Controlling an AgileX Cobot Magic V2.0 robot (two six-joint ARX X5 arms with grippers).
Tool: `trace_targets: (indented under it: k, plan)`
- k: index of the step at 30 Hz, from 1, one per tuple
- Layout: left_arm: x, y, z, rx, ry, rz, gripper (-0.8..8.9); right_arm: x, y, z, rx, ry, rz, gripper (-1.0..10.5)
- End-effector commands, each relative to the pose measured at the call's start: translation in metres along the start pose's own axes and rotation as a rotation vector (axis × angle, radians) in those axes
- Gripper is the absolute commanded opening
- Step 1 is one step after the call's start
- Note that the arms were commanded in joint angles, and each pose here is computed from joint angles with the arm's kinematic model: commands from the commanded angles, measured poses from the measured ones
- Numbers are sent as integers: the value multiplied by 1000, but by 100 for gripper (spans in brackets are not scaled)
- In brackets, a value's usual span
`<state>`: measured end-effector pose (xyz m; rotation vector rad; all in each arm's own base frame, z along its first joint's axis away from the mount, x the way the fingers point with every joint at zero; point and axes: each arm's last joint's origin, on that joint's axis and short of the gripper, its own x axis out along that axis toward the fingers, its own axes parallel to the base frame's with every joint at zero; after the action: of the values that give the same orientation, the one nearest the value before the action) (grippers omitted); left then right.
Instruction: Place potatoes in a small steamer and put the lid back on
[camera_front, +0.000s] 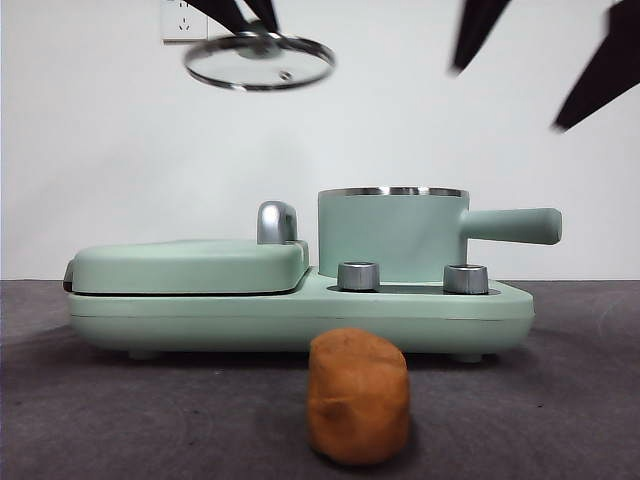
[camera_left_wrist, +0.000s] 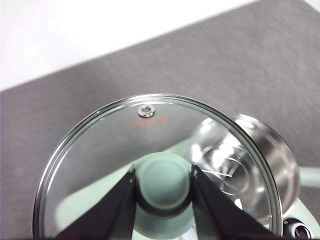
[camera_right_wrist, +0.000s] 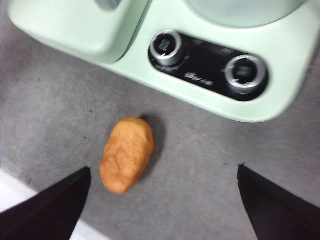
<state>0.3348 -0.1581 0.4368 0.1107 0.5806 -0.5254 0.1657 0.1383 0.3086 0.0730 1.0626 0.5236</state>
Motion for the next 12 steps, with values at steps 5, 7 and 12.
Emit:
trace_targets:
  k: [5, 7, 12]
  plan:
    - [-26, 17, 10, -18, -73, 45, 6, 62, 39, 4, 2, 105, 0, 468]
    - [-27, 22, 9, -28, -58, 57, 6, 81, 46, 2, -10, 136, -8, 467]
    - [-27, 28, 8, -38, -53, 71, 6, 121, 56, -8, -45, 202, -80, 467]
